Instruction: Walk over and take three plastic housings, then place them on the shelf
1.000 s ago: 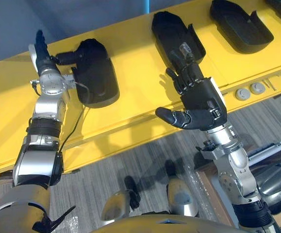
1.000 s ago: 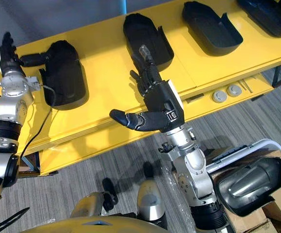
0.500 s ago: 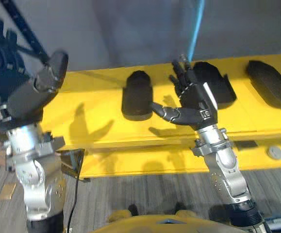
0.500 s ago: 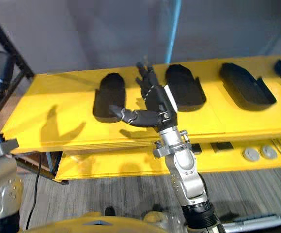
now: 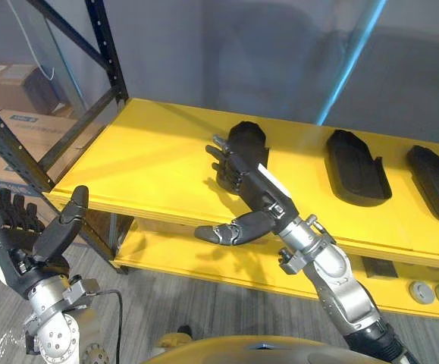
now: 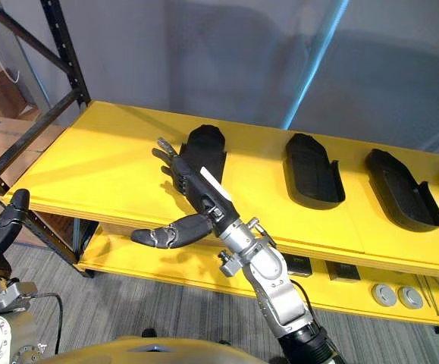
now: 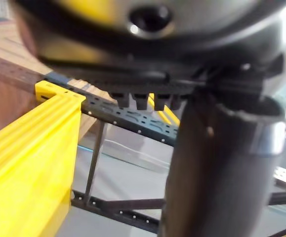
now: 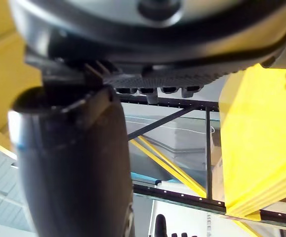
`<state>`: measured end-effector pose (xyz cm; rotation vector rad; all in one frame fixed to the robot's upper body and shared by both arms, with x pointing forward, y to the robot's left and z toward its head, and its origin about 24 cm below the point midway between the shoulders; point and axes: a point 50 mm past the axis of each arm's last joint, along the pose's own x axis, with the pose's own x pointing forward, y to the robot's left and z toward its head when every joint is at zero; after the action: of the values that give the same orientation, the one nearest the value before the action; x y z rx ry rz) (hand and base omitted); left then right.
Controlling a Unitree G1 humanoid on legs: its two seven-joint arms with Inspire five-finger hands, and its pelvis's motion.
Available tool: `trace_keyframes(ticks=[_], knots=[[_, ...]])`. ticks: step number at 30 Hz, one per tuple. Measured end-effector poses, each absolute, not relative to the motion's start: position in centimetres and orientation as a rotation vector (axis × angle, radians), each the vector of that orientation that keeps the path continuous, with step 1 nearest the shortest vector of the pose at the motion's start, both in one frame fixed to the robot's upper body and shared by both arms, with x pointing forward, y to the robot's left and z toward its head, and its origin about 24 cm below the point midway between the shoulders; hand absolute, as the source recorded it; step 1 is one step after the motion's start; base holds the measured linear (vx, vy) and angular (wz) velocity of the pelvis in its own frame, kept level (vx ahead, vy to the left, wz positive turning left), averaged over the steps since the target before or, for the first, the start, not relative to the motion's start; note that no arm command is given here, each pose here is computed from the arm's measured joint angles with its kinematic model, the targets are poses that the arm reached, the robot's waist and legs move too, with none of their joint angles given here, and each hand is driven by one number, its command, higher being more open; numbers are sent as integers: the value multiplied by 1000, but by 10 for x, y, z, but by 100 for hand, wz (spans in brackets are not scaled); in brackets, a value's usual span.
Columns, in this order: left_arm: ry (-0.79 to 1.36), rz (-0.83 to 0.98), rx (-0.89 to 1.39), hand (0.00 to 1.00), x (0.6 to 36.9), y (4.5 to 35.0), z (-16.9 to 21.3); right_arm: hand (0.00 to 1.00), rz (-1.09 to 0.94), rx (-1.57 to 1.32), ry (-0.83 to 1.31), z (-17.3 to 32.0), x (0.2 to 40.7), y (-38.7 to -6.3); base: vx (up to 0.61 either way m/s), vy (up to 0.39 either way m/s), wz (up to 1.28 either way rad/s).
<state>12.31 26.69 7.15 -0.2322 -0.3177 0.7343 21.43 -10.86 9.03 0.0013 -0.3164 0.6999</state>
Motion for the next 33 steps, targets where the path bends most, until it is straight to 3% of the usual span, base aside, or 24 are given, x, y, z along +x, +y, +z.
trace_keyframes(ticks=[9,25,33], knots=[[-328,703,-281,100,127,261,72,100,580,-71,-252,77,206,-121,19,21,-3],[-267,653,-319,100,138,247,60,100,616,-94,-74,43,216,-121,7,6,-2],[-243,538,-348,100,146,231,56,100,516,-97,-97,40,238,-123,-14,5,1]])
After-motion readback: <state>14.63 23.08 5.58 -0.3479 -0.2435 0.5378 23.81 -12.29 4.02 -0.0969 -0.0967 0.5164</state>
